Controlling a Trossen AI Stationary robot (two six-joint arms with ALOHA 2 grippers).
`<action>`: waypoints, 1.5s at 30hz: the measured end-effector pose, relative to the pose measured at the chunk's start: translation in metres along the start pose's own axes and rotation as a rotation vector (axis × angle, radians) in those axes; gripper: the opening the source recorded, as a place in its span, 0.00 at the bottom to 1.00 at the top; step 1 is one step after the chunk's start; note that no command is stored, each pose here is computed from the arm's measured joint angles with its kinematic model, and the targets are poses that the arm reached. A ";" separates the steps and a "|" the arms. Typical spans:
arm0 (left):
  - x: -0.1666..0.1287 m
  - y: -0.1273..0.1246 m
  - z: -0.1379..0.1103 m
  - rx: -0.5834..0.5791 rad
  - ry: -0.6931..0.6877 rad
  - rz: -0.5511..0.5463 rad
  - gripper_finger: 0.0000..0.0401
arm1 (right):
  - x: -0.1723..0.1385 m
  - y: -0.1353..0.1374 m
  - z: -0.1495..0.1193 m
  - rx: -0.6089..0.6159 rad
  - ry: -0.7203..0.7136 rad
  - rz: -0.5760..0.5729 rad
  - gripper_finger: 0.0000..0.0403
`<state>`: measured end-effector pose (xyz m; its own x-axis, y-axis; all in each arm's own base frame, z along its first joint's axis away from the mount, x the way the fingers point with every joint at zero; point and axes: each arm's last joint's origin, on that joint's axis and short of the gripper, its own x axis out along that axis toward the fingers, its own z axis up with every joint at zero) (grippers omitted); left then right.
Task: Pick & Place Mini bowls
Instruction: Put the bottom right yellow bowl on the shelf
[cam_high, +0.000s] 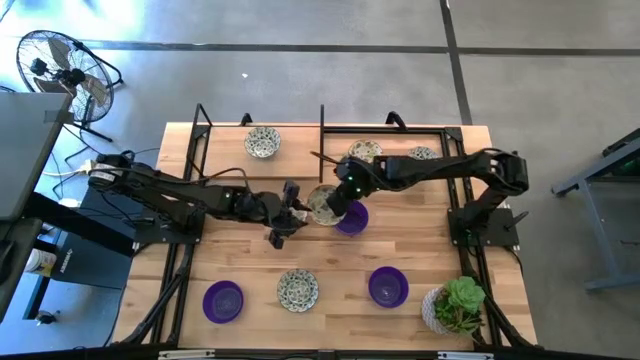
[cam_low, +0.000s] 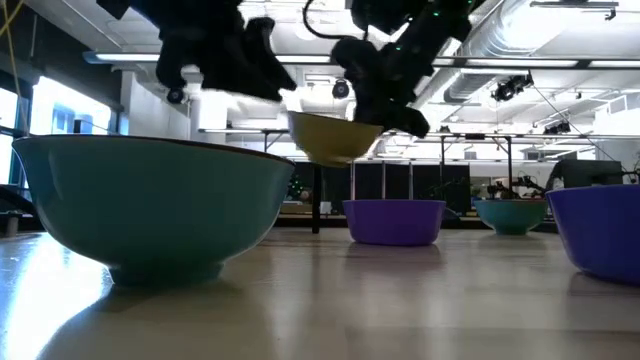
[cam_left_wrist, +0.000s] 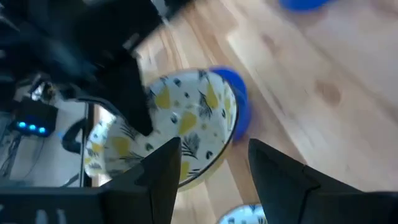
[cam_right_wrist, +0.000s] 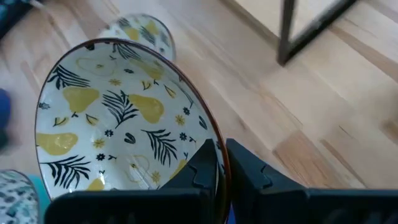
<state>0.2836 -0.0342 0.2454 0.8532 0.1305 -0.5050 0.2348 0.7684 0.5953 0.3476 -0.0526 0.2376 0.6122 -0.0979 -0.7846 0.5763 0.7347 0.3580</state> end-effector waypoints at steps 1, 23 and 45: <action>0.003 -0.001 0.000 0.005 0.016 -0.006 0.45 | 0.001 0.001 0.002 -0.001 0.000 0.007 0.05; 0.021 0.002 0.012 0.143 0.220 -0.058 0.33 | 0.010 0.005 0.013 -0.052 -0.009 0.088 0.05; 0.018 0.000 0.008 0.168 0.286 -0.104 0.11 | 0.009 0.009 0.017 -0.070 -0.045 0.152 0.08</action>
<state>0.3028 -0.0367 0.2407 0.6611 0.2453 -0.7090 0.4074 0.6762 0.6138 0.3681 -0.0583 0.2425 0.7138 -0.0107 -0.7003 0.4369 0.7883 0.4333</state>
